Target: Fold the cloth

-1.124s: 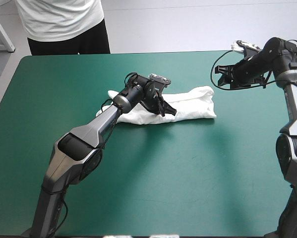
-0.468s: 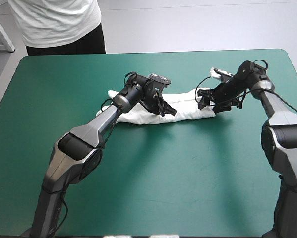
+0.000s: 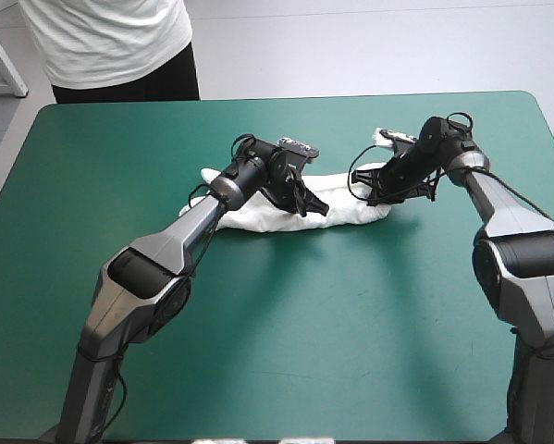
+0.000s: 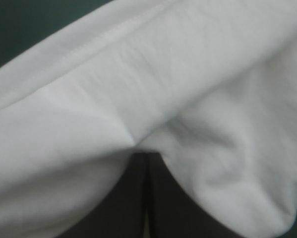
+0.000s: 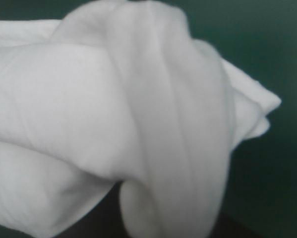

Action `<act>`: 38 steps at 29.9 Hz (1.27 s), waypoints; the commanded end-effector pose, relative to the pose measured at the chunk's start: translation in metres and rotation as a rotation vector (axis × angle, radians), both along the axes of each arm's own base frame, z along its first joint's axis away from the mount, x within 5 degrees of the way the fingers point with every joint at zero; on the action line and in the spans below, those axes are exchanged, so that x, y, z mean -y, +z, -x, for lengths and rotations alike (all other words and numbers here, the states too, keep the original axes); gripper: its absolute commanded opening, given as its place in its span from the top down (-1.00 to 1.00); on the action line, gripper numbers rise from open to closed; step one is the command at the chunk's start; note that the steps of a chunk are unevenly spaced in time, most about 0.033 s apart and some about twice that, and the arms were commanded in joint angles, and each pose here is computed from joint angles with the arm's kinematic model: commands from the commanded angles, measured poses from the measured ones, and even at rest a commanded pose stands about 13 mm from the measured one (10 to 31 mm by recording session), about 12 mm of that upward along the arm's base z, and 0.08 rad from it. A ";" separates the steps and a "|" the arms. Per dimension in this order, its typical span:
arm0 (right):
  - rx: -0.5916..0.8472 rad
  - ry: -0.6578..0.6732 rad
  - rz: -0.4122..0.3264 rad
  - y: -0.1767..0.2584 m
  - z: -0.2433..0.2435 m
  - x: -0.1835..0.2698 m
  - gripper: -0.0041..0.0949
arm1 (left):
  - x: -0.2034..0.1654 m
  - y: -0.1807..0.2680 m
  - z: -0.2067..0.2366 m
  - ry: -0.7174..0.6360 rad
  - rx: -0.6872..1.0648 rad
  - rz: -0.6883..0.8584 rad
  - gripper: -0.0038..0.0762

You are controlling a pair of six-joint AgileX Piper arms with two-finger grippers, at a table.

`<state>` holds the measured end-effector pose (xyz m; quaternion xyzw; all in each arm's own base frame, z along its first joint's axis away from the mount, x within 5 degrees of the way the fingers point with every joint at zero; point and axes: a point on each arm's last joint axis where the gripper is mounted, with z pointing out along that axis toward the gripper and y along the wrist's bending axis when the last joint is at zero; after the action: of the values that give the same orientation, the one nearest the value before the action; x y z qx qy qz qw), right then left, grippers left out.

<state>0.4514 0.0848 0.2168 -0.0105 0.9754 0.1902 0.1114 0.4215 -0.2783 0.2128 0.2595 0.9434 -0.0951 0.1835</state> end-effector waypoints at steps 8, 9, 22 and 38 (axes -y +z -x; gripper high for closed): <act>0.298 0.055 -0.066 0.135 0.036 -0.013 0.95 | 0.000 0.016 0.010 -0.006 -0.039 0.009 0.93; 0.316 0.063 -0.074 0.144 0.041 -0.016 0.95 | 0.000 0.016 0.010 -0.006 -0.041 0.011 0.93; 0.401 0.135 -0.064 0.173 0.065 -0.035 0.95 | -0.004 0.026 0.013 0.008 -0.044 0.001 0.93; 0.418 0.160 -0.082 0.175 0.066 -0.042 0.95 | -0.087 0.118 0.093 0.131 0.075 -0.221 0.93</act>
<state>0.3990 0.1251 0.3524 -0.1140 0.9432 0.2089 0.2320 0.3597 -0.2172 0.2970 0.2394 0.9563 0.0135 0.1675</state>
